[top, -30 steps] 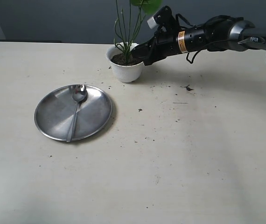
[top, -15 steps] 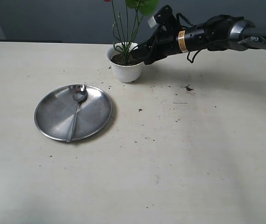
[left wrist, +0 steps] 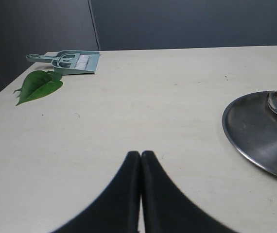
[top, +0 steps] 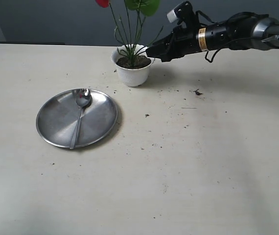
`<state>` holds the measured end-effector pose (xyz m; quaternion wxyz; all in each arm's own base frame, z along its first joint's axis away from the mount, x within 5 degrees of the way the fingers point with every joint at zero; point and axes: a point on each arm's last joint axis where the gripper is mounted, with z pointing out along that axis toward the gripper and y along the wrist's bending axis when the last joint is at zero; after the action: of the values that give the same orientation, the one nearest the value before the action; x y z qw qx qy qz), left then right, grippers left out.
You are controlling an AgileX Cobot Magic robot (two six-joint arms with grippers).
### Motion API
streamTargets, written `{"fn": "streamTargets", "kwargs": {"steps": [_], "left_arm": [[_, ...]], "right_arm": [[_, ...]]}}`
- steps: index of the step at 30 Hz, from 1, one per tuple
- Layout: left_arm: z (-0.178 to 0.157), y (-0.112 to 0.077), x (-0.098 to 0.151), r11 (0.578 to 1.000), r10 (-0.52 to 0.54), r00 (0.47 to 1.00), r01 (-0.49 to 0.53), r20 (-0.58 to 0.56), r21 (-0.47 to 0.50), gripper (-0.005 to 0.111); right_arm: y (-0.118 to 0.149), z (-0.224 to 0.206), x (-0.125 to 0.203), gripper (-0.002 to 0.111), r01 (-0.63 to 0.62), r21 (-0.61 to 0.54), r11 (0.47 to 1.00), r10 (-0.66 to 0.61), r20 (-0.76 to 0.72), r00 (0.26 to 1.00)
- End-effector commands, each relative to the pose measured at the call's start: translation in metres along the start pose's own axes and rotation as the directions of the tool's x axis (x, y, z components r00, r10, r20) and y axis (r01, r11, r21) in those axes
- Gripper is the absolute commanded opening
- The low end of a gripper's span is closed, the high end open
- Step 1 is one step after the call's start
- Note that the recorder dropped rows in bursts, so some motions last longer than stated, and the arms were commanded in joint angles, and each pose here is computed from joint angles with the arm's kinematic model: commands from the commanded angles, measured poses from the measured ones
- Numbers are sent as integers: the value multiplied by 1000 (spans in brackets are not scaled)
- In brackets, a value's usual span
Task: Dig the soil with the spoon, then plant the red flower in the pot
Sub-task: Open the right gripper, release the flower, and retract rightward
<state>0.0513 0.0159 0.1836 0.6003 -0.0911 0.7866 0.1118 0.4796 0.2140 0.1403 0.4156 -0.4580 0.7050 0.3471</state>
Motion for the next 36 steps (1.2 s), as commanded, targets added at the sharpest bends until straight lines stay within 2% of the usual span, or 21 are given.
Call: {"fn": "streamTargets", "kwargs": {"steps": [1, 9, 18, 23, 32, 36], "left_arm": [[0, 0, 1, 1000, -1, 1000, 1, 9, -1, 0], [0, 0, 1, 1000, -1, 1000, 1, 9, -1, 0], [0, 0, 1, 1000, -1, 1000, 1, 9, -1, 0], [0, 0, 1, 1000, -1, 1000, 1, 9, -1, 0], [0, 0, 1, 1000, -1, 1000, 1, 7, -1, 0], [0, 0, 1, 1000, -1, 1000, 1, 7, -1, 0]], "right_arm": [[0, -6, -6, 44, -1, -5, 1000, 1, 14, 1000], [-1, -12, -12, 44, 6, 1, 1000, -6, 24, 1000], [-25, -49, -10, 44, -38, 47, 998, 36, 50, 998], [-27, -52, -9, 44, -50, 40, 998, 47, 54, 997], [-37, -56, -10, 44, -43, 154, 987, 37, 42, 998], [-45, -75, -29, 38, -32, 288, 957, 16, 57, 998]]}}
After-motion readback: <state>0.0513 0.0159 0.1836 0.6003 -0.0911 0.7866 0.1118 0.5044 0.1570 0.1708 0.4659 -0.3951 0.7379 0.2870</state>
